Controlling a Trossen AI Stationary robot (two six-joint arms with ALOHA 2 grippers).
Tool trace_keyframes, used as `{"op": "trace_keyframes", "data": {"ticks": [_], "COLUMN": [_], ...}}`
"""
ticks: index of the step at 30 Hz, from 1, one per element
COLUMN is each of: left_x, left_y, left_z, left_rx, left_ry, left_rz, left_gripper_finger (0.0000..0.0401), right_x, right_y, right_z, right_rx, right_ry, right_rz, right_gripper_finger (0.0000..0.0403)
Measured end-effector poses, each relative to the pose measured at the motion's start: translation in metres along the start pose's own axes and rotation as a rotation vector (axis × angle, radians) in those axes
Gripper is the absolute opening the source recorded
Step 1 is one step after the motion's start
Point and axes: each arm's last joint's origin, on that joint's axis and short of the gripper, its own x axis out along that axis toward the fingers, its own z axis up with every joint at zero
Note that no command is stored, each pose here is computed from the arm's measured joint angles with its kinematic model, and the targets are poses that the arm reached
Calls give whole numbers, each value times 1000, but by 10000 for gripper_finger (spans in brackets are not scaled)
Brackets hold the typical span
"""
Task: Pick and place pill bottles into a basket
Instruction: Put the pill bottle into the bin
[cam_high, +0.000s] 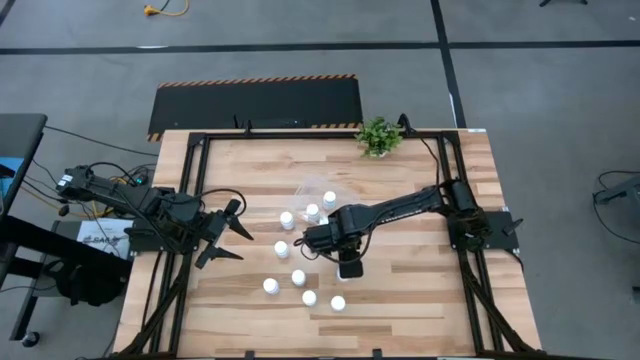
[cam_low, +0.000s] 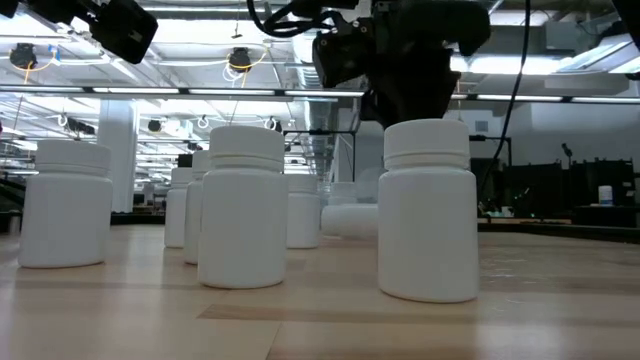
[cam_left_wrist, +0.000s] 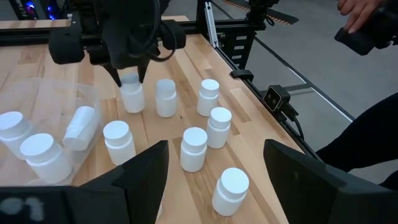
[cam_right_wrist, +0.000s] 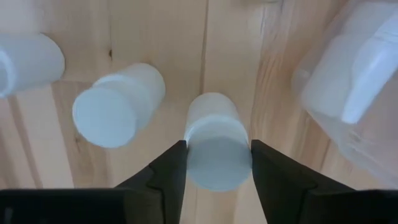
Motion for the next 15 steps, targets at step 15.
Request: {"op": "trace_keyframes", "data": {"ticks": [15], "left_x": [0], "left_y": [0], "left_z": [0], "left_rx": [0], "left_ry": [0], "left_rz": [0], "left_gripper_finger": [251], "right_x": [-50], "right_y": [-16], "right_z": [2], "right_rx": [7], "right_ry": [-32], "right_rz": [1], "right_gripper_finger": [146]}}
